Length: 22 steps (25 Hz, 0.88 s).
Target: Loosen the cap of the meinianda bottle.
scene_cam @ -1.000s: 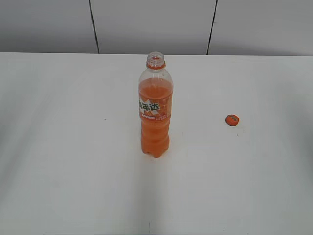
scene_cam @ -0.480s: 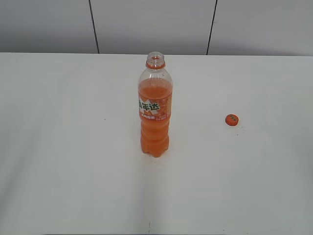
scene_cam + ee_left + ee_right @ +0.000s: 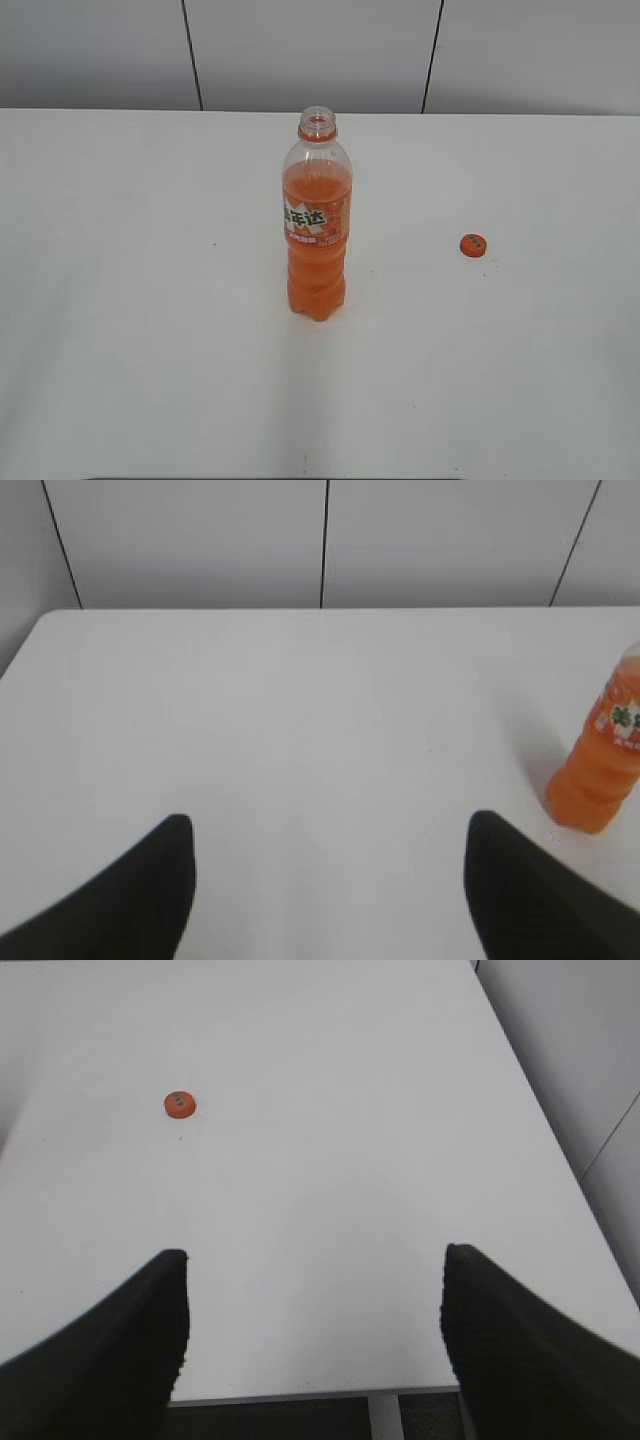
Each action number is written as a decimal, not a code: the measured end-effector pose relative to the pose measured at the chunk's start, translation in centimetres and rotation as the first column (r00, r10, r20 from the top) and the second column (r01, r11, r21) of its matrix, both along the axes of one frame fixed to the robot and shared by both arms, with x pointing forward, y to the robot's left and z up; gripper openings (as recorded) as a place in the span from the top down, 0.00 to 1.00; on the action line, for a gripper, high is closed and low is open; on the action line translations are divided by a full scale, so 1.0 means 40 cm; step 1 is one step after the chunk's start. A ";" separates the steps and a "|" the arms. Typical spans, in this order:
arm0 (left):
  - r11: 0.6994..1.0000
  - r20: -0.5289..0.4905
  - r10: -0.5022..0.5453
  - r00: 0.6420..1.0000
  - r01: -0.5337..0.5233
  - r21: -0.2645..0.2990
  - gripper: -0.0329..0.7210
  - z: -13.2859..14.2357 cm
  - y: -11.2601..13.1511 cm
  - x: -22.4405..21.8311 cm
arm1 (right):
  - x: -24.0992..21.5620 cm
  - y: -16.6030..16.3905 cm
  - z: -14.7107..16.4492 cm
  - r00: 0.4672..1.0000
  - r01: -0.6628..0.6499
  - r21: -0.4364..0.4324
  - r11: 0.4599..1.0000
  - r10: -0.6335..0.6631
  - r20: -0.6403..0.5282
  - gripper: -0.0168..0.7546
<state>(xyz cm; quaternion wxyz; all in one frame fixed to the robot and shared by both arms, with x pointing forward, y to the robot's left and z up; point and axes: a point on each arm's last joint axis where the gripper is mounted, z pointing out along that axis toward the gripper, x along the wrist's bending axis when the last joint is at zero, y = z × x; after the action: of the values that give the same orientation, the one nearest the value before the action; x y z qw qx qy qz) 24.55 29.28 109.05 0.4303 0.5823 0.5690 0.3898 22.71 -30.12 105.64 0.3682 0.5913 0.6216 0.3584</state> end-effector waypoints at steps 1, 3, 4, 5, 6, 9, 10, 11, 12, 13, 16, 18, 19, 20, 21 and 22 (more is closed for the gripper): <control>1.000 -0.012 -0.003 1.000 0.003 -0.003 0.28 -0.011 -0.001 0.001 | -0.001 0.002 -0.001 1.000 -0.005 0.007 1.000 0.005 -0.006 0.22; 1.000 -0.021 -0.009 1.000 0.008 -0.010 0.28 -0.027 -0.003 -0.006 | -0.002 0.005 -0.003 1.000 -0.015 0.021 1.000 0.015 -0.013 0.22; 1.000 -0.013 -0.010 1.000 0.010 -0.010 0.28 -0.029 -0.003 -0.010 | -0.001 0.005 -0.003 1.000 -0.015 0.021 1.000 0.015 -0.015 0.22; 1.000 -0.001 -0.011 1.000 0.011 -0.010 0.28 -0.030 -0.004 -0.016 | -0.001 0.005 -0.005 1.000 -0.015 0.021 1.000 0.015 -0.018 0.22; 1.000 0.010 -0.011 1.000 0.011 -0.010 0.28 -0.030 -0.004 -0.021 | 0.001 0.005 -0.008 1.000 -0.015 0.021 1.000 0.015 -0.021 0.22; 1.000 0.020 -0.012 1.000 0.012 -0.010 0.28 -0.030 -0.004 -0.026 | 0.007 0.006 -0.014 1.000 -0.015 0.021 1.000 0.015 -0.019 0.22; 1.000 0.020 -0.012 1.000 0.012 -0.010 0.28 -0.030 -0.004 -0.026 | 0.007 0.007 -0.015 1.000 -0.019 0.026 0.999 0.019 -0.020 0.22; 1.000 0.016 -0.012 1.000 0.012 -0.010 0.28 -0.031 -0.004 -0.026 | 0.007 0.007 -0.015 1.000 -0.020 0.028 0.999 0.020 -0.020 0.22; 1.000 0.010 -0.013 1.000 0.013 -0.010 0.28 -0.032 -0.005 -0.027 | 0.007 0.008 -0.015 1.000 -0.021 0.030 0.999 0.022 -0.019 0.22; 1.000 -0.008 -0.015 1.000 0.015 -0.009 0.28 -0.036 -0.005 -0.029 | 0.007 0.008 -0.015 1.000 -0.021 0.030 0.999 0.022 -0.018 0.22; 1.000 -0.063 -0.022 0.998 0.022 -0.009 0.30 -0.049 -0.007 -0.035 | 0.007 0.008 -0.015 1.000 -0.022 0.031 0.999 0.023 -0.017 0.22; 1.000 -0.084 -0.026 0.996 0.026 -0.010 0.31 -0.056 -0.008 -0.037 | 0.008 0.009 -0.014 1.000 -0.023 0.033 0.999 0.024 -0.016 0.22; 1.000 -0.091 -0.028 0.995 0.027 -0.012 0.31 -0.059 -0.008 -0.037 | 0.008 0.009 -0.014 1.000 -0.023 0.033 0.999 0.024 -0.016 0.22; 1.000 -0.101 -0.029 0.994 0.028 -0.013 0.31 -0.065 -0.008 -0.036 | 0.008 0.009 -0.014 1.000 -0.023 0.033 0.999 0.024 -0.016 0.22; 1.000 -0.109 -0.029 0.994 0.028 -0.013 0.31 -0.069 -0.008 -0.035 | 0.008 0.009 -0.014 1.000 -0.024 0.034 0.999 0.024 -0.016 0.22; 1.000 -0.114 -0.030 0.993 0.028 -0.013 0.31 -0.070 -0.008 -0.035 | 0.008 0.009 -0.014 1.000 -0.024 0.034 0.999 0.024 -0.016 0.22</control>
<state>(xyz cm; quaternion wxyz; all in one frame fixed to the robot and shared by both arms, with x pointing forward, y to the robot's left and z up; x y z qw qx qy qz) 23.17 28.95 106.23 0.4061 0.6094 0.5863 0.3464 23.01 -29.76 105.07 0.3487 0.5927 0.6255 0.3685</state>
